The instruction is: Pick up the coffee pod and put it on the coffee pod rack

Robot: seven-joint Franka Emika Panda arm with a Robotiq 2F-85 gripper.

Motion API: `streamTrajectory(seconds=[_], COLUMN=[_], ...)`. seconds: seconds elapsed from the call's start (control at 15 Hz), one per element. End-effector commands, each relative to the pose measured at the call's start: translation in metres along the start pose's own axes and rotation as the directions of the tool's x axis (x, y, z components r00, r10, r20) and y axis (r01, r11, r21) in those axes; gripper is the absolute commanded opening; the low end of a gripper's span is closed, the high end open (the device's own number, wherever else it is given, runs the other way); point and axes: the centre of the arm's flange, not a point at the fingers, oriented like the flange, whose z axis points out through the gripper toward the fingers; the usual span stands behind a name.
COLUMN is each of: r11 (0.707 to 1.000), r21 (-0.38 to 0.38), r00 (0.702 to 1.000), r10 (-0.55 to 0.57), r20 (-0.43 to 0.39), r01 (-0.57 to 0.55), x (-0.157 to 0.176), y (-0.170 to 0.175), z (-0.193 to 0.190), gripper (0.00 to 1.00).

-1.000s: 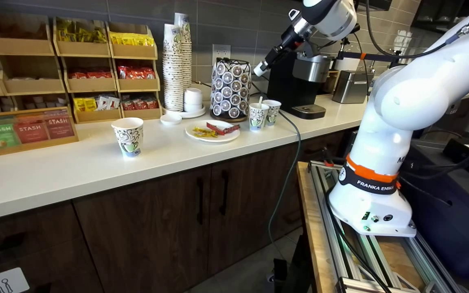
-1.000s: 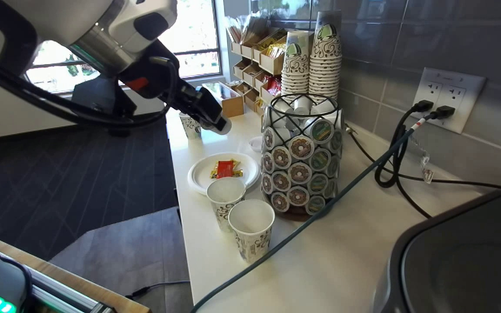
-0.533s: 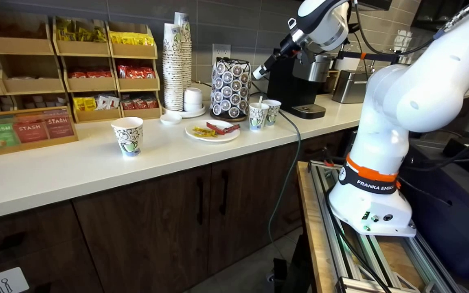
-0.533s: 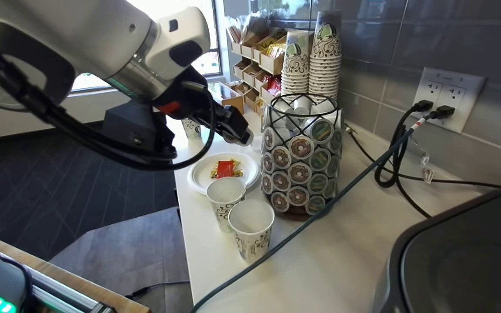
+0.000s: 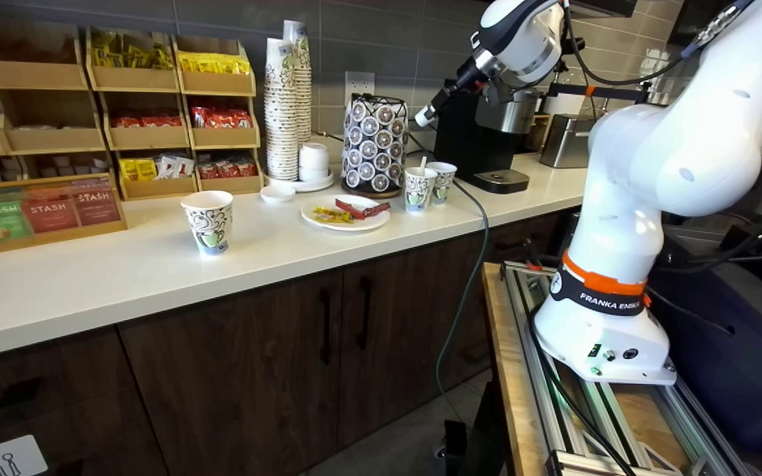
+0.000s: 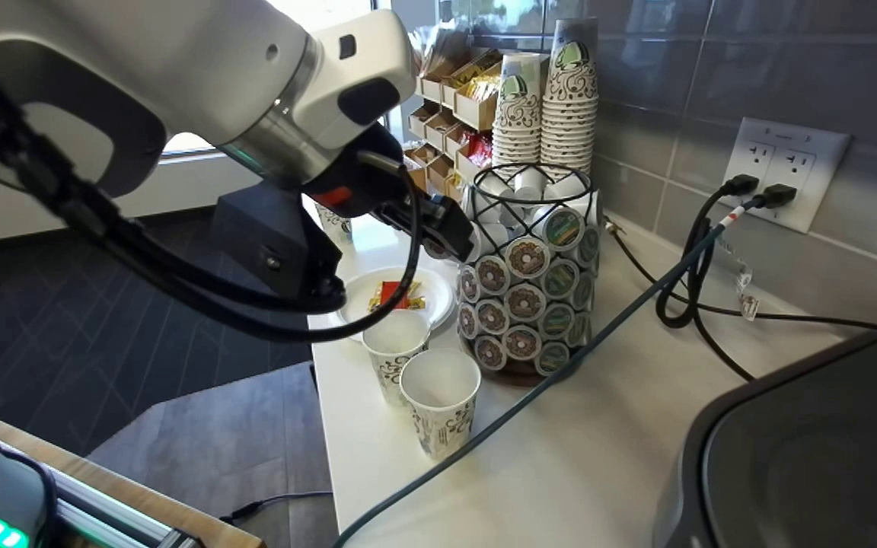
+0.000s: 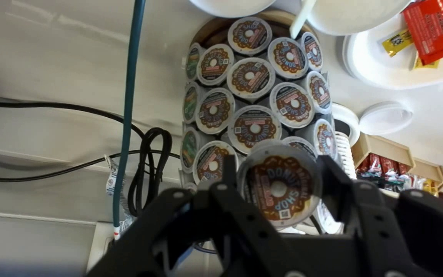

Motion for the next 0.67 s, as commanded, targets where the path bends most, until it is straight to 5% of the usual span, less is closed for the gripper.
streamTrajectory(seconds=[0.0,0.6], r11=[0.998,0.990], r21=[0.000,0.037], r00=[0.998,0.989], r10=[0.057,0.140], r20=[-0.018,-0.049], r01=[-0.057,-0.138], x=[0.0019,0.0109], y=[0.0147,0.0097], z=[0.0087,0.0150], gripper=[0.29,0.29])
